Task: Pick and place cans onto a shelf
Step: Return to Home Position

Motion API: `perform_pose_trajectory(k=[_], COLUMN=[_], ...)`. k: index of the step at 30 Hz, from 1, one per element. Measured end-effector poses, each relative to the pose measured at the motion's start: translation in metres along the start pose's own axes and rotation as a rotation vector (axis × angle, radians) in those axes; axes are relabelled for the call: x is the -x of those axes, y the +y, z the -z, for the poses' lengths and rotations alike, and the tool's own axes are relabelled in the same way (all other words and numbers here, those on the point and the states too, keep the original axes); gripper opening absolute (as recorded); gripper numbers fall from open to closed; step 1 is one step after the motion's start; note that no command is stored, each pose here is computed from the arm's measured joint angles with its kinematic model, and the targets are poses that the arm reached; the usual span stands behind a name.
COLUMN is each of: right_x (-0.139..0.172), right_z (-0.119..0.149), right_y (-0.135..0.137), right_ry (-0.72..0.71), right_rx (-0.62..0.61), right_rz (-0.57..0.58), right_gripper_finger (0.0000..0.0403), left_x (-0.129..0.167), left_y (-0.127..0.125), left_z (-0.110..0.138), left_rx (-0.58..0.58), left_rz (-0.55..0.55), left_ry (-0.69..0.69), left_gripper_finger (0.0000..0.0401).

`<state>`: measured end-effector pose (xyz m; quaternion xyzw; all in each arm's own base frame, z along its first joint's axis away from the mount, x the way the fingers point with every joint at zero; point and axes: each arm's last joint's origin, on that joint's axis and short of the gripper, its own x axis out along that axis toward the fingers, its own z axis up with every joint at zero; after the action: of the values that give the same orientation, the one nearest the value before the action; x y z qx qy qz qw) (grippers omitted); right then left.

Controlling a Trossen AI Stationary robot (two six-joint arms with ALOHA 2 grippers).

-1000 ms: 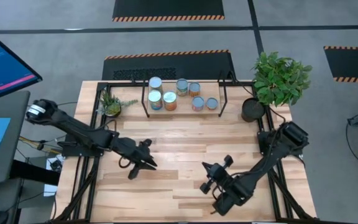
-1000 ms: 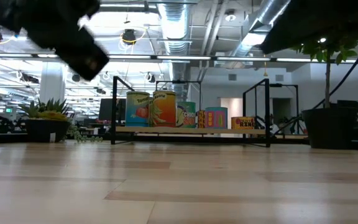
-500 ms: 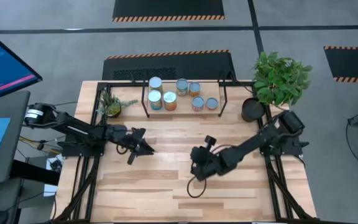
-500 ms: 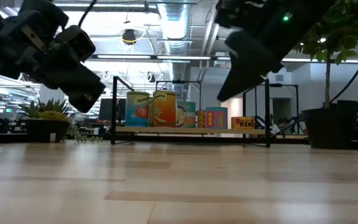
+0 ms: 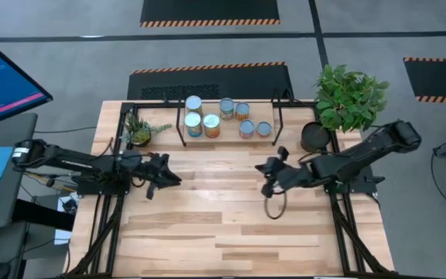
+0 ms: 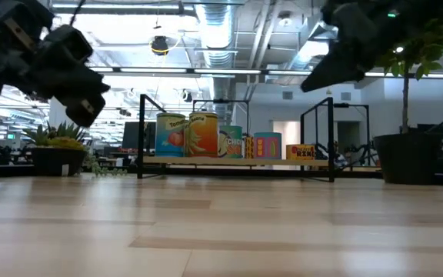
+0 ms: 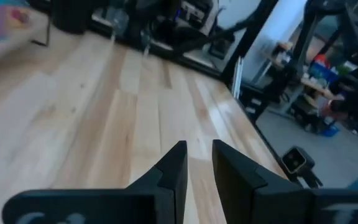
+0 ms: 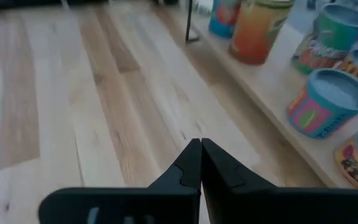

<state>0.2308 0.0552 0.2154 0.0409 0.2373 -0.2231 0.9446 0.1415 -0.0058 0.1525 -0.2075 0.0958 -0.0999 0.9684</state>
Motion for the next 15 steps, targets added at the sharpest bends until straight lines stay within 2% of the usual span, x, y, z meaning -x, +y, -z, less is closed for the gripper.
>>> perform_pose_trajectory(k=[3,7,11,15], right_x=[0.01,0.015,0.018,0.021], right_z=[0.013,0.032,0.051,0.073], right_y=[-0.005,-0.004,-0.004,-0.012], right_ry=[-0.092,-0.145,-0.187,-0.21], right_rx=[-0.062,-0.092,-0.107,-0.108], right_rz=[-0.046,-0.109,-0.098,-0.067], right_gripper_finger=[0.0029,0.0028,0.0027,0.0029], left_x=[0.009,0.017,0.024,0.032], left_y=[-0.002,-0.004,-0.009,-0.009], left_z=[0.0,-0.001,-0.01,-0.01], left_rx=[-0.005,-0.025,-0.082,-0.056], left_rz=[-0.016,-0.034,-0.01,-0.061], left_ry=[-0.023,-0.047,-0.145,-0.188], left_gripper_finger=[0.0062,0.0062,0.0062,0.0062])
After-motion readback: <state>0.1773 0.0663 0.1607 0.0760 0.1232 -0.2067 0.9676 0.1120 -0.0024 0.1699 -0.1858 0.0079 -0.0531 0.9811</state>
